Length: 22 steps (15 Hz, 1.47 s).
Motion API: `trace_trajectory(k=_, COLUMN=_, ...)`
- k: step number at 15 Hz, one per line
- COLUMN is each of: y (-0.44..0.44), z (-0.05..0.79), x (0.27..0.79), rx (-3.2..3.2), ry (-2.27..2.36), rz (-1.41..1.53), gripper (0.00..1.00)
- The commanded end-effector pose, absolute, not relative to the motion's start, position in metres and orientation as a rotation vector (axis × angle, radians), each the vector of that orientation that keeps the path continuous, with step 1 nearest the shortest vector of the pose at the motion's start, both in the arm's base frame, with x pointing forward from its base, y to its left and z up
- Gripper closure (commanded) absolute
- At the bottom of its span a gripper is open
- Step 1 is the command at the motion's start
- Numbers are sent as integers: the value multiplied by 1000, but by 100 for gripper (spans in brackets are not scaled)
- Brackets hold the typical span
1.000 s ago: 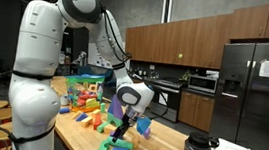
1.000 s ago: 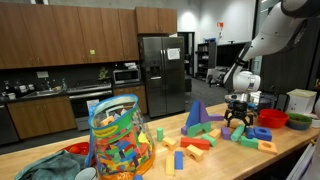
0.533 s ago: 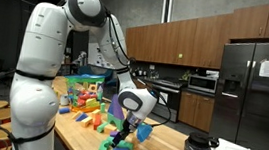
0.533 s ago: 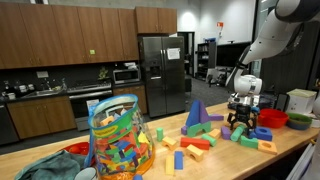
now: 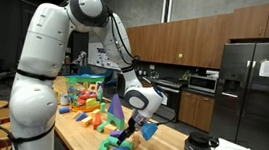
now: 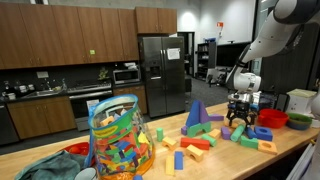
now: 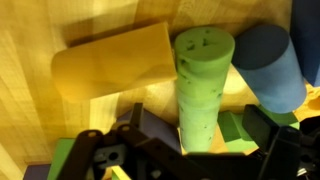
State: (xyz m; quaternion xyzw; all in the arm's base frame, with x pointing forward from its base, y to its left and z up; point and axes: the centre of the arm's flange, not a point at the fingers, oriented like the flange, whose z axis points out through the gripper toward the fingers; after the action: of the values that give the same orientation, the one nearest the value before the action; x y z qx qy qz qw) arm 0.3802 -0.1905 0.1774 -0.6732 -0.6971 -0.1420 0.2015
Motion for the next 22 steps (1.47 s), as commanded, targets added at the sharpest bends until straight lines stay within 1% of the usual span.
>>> trace_trajectory(k=1, y=-195, z=178, x=382, rx=-1876, ry=-1935, rz=-435, gripper=0)
trace_trajectory(k=13, y=-219, z=167, x=381, rx=-1850, ry=-1864, rz=-478, gripper=0)
trace_trajectory(k=22, y=-217, z=163, x=398, rx=-1776, ry=-1838, rz=-515, gripper=0)
